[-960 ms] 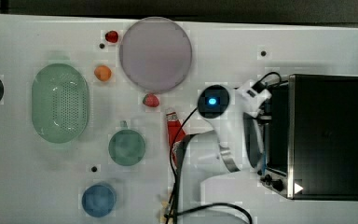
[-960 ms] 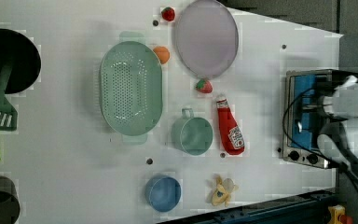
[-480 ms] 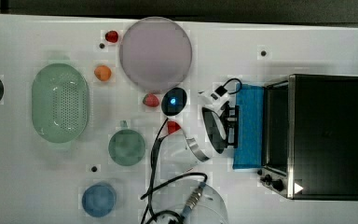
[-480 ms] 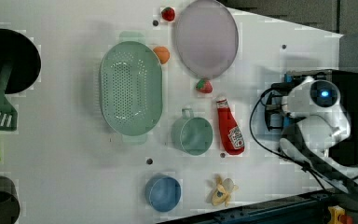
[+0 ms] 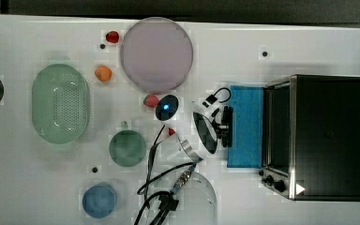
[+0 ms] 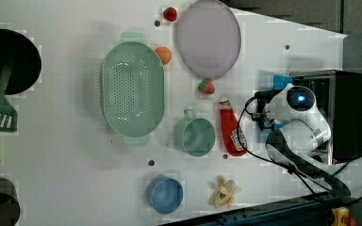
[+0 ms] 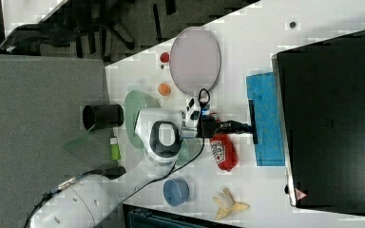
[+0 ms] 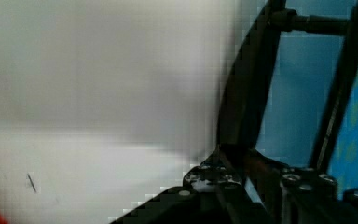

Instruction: Flap open oven.

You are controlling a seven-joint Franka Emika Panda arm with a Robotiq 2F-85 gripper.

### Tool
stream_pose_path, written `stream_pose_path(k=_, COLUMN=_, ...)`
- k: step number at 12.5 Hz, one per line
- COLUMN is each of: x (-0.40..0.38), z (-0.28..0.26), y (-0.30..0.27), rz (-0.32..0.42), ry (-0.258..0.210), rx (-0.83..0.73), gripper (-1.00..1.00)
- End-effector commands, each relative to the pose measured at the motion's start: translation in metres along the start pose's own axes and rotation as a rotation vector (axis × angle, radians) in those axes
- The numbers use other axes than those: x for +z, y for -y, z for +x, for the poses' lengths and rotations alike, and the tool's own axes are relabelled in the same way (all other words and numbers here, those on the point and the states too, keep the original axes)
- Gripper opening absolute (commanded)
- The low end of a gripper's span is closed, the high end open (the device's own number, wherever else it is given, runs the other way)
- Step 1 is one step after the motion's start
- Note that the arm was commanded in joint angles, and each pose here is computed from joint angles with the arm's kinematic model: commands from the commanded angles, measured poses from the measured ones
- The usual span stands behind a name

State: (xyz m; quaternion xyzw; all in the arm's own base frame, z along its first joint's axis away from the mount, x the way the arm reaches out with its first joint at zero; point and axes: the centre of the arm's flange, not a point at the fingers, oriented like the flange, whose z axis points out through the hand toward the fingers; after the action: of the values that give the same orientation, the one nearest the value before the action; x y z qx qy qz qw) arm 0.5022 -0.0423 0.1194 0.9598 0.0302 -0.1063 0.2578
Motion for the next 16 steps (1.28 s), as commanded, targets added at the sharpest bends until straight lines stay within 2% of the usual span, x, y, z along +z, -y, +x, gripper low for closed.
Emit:
stream_pose_path(k=1, x=-0.013, z=0.017, y=-0.007, rz=-0.005, ry=-0.043, rx=0.128, gripper=-0.65)
stream_pose_path(k=3, x=-0.019, z=0.022, y=-0.004, rz=-0.002, ry=-0.061, rx=0.125, gripper=-0.65)
stream_pose_path(k=5, x=-0.036, z=0.03, y=-0.001, rz=0.037, ry=-0.097, rx=0.153, gripper=-0.65)
stream_pose_path(k=9, x=-0.105, z=0.037, y=-0.025, rz=0.197, ry=-0.159, rx=0.334, gripper=-0.65)
stream_pose_path(k=11, x=-0.149, z=0.035, y=-0.05, rz=0.309, ry=-0.173, rx=0.463, gripper=-0.65)
stream_pose_path(k=13, x=-0.196, z=0.025, y=-0.078, rz=0.419, ry=-0.142, rx=0.574, gripper=-0.65)
stream_pose_path(k=14, x=-0.222, z=0.019, y=-0.094, rz=0.477, ry=-0.111, rx=0.626, gripper=-0.65)
stream_pose_path(k=16, x=-0.276, z=0.003, y=-0.125, rz=0.584, ry=-0.02, rx=0.719, gripper=-0.65)
